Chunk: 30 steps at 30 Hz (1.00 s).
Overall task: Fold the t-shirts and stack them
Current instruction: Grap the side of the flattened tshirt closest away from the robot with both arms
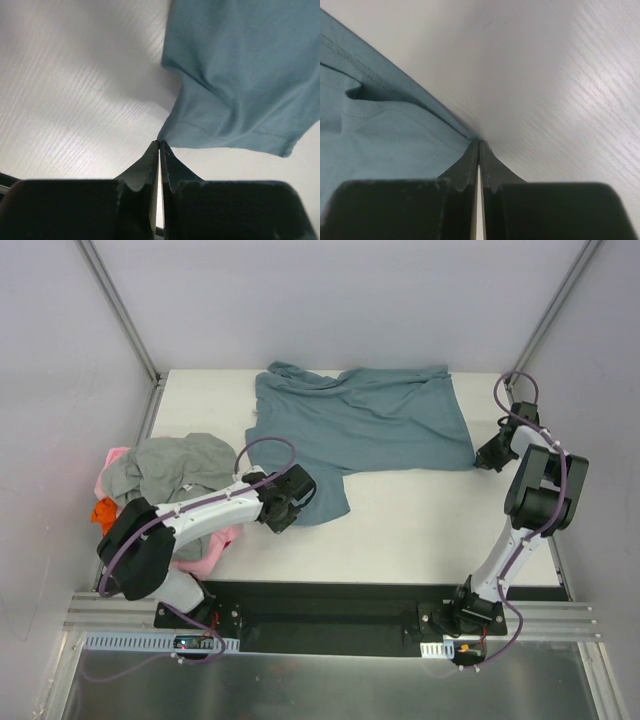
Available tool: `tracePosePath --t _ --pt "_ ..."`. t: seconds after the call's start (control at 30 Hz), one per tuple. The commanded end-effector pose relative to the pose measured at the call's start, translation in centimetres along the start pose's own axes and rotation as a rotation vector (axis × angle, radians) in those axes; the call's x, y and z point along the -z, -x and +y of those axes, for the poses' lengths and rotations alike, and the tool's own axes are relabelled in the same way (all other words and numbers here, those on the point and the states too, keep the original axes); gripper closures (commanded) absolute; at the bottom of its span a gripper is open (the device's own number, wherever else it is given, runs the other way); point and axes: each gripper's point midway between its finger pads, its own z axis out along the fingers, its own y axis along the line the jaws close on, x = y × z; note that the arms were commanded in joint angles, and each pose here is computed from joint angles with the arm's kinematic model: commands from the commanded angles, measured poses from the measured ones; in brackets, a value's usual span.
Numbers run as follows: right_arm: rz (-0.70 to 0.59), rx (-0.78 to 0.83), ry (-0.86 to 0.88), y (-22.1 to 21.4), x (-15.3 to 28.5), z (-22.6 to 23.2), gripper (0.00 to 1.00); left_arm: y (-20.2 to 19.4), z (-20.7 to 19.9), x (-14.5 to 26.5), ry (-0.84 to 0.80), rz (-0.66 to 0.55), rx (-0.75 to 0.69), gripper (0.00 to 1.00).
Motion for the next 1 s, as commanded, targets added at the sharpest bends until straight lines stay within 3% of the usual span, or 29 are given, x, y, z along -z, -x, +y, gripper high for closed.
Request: tracePosePath --t 0.0,0.37,0.97 --pt "-0.02 0.01 -0.03 0.0 2.3 -1.2 0.99 1.6 -0.6 2.9 -0.068 -0.027 -0.034 1.0" --pt "-0.038 -0.007 -0.079 -1.4 5.0 -4.6 0.99 0.6 1.5 5.0 -0.056 -0.049 -0.007 1.0" --pt "-0.047 -0.016 -0.073 -2.2 6.2 -5.0 0.99 0.6 0.7 6.5 -0.108 -0.108 -0.035 1.0"
